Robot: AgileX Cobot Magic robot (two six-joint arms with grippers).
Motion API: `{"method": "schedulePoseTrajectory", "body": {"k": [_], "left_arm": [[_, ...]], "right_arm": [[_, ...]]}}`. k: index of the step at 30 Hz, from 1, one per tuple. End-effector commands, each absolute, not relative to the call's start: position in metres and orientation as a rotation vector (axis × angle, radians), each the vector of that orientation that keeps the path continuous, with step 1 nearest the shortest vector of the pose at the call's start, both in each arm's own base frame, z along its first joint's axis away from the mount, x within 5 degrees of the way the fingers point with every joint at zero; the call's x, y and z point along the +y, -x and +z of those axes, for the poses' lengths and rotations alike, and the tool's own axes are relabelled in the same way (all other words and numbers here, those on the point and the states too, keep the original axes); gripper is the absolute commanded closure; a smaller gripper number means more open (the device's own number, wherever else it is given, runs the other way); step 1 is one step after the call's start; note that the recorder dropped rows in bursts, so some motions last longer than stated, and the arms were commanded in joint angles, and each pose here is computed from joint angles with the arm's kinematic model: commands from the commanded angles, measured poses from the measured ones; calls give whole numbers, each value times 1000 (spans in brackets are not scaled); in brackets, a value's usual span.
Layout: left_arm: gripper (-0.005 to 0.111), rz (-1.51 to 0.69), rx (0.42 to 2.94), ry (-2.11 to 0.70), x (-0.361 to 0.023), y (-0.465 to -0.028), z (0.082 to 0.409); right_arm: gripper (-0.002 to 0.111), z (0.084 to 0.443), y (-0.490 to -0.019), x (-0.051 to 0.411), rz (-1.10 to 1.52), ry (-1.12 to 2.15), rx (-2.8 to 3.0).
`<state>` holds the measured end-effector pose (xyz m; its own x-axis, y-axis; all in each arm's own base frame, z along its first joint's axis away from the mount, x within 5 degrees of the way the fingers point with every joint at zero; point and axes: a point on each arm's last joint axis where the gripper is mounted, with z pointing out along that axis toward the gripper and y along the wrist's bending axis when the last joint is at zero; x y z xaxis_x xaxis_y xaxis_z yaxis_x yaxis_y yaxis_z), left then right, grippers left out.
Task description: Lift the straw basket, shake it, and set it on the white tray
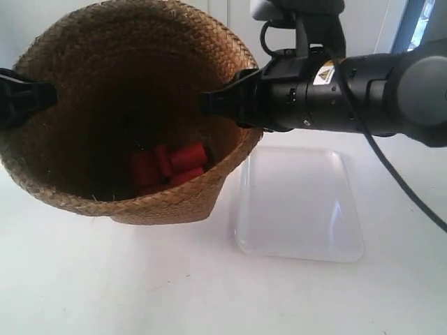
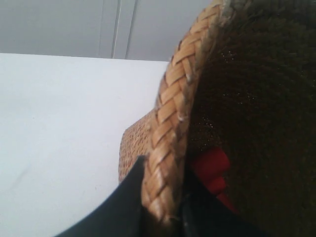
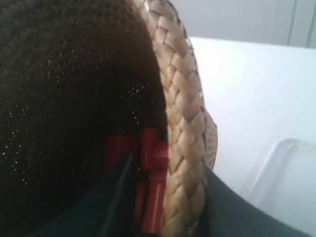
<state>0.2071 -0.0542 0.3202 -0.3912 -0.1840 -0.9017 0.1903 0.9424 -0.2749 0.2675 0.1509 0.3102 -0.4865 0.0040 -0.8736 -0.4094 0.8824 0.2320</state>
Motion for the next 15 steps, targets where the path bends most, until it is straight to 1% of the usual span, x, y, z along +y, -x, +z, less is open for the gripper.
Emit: {"method": "schedulePoseTrajectory", "body": {"k": [1,5,9,15], "left_arm": [[107,-368,1910,-31,-54,-215,326],[107,-372,1961,-60,-56,-215,321],[107,-373,1959,-60,-56,-214,321],[107,-365,1939,-55,-56,-215,323]], "right_arm": [[108,316,-276,154,490,346,2087],[108,331,-279,155,423,436,2096],[108,326,-283,153,344,463,2207],[108,328,-285,154,344,461,2185]]}}
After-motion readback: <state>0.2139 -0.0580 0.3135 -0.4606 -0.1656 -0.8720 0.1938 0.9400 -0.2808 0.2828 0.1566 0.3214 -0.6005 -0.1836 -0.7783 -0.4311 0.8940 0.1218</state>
